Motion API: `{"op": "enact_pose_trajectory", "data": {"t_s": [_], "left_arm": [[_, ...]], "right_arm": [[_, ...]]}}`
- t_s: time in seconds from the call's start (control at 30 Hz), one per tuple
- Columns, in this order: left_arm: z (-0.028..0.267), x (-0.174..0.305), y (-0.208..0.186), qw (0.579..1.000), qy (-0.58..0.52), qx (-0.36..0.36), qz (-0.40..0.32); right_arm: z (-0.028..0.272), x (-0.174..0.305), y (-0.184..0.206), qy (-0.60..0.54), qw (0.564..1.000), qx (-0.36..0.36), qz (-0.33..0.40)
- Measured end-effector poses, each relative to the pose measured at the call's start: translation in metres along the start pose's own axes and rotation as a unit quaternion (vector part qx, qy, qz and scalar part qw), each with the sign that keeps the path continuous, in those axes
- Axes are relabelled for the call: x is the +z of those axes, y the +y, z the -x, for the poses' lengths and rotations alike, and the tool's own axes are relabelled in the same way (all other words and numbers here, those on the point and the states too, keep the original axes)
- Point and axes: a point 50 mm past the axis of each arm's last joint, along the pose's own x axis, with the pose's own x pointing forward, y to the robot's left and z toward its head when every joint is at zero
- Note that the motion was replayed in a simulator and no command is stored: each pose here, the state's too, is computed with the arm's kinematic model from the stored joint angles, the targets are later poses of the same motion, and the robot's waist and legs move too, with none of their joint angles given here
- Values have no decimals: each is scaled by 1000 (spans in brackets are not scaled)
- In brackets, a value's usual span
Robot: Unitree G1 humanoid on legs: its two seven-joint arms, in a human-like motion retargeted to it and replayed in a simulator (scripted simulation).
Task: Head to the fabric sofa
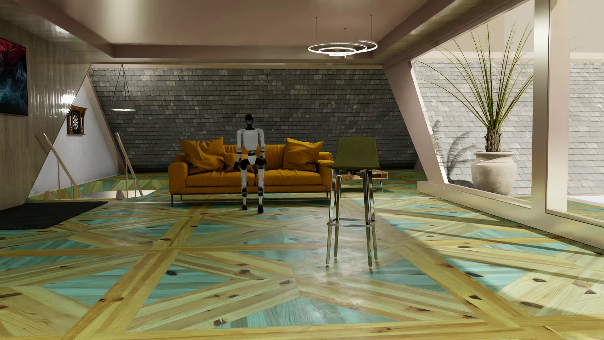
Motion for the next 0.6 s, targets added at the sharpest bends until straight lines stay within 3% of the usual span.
{"op": "enact_pose_trajectory", "data": {"t_s": [0.13,0.2,0.33,0.47,0.6], "left_arm": [[-2,22,1,999,-43,-30,-12],[-7,41,16,993,-108,-33,-38],[-20,67,67,982,-152,28,-108],[-23,83,116,979,-161,111,-60],[-19,89,133,969,-191,149,-39]], "right_arm": [[11,-24,22,3,992,105,68],[14,-35,15,-1,991,96,93],[22,-54,13,68,997,38,8],[24,-51,15,59,997,47,2],[18,-35,16,39,998,52,12]]}}
